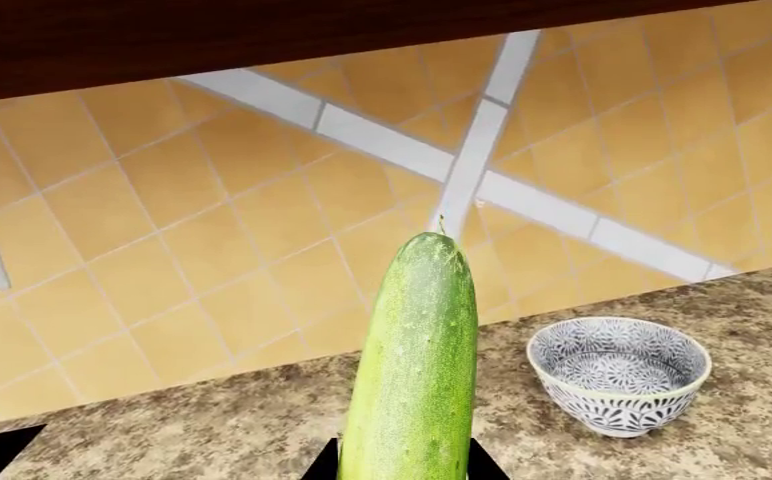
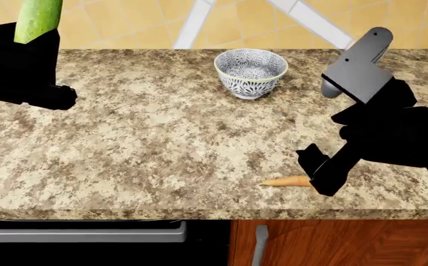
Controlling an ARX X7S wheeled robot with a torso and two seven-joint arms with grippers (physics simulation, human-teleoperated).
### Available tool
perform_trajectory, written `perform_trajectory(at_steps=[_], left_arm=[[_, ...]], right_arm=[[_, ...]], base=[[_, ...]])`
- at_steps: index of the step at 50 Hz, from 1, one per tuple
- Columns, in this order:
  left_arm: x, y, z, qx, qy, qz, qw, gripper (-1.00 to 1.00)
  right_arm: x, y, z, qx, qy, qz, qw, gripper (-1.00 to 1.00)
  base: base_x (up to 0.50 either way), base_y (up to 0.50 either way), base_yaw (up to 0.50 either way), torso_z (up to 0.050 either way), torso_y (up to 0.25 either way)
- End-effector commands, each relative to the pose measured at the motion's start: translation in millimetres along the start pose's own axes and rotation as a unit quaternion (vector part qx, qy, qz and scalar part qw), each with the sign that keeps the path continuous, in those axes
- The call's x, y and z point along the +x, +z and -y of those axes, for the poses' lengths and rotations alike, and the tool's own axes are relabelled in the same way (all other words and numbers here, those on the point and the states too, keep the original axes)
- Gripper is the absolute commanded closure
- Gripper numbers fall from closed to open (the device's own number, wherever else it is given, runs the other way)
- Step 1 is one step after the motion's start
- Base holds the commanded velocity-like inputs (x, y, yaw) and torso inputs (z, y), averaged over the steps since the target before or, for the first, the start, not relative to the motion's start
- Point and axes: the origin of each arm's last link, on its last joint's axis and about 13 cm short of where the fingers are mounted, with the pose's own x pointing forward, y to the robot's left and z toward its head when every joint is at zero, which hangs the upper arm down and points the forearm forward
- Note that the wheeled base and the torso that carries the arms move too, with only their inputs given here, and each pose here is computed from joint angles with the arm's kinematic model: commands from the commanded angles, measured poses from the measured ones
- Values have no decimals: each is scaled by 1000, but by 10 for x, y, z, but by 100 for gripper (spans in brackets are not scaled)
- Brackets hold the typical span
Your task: Place the two vegetables and bowl onto the tray for setting up a vegetable dip station.
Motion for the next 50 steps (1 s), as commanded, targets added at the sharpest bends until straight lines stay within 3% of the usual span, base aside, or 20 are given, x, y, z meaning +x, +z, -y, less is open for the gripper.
perform_trajectory(at_steps=[1, 50], left_arm=[[-1, 9, -1, -3, 3, 4, 1000, 100], [17, -52, -23, -7, 7, 0, 1000, 100]], right_arm=[[100, -20, -37, -9, 17, -24, 1000, -100], [437, -168, -111, -28, 54, -63, 996, -100]], base=[[0, 0, 0, 0, 0], [0, 0, 0, 0, 0]])
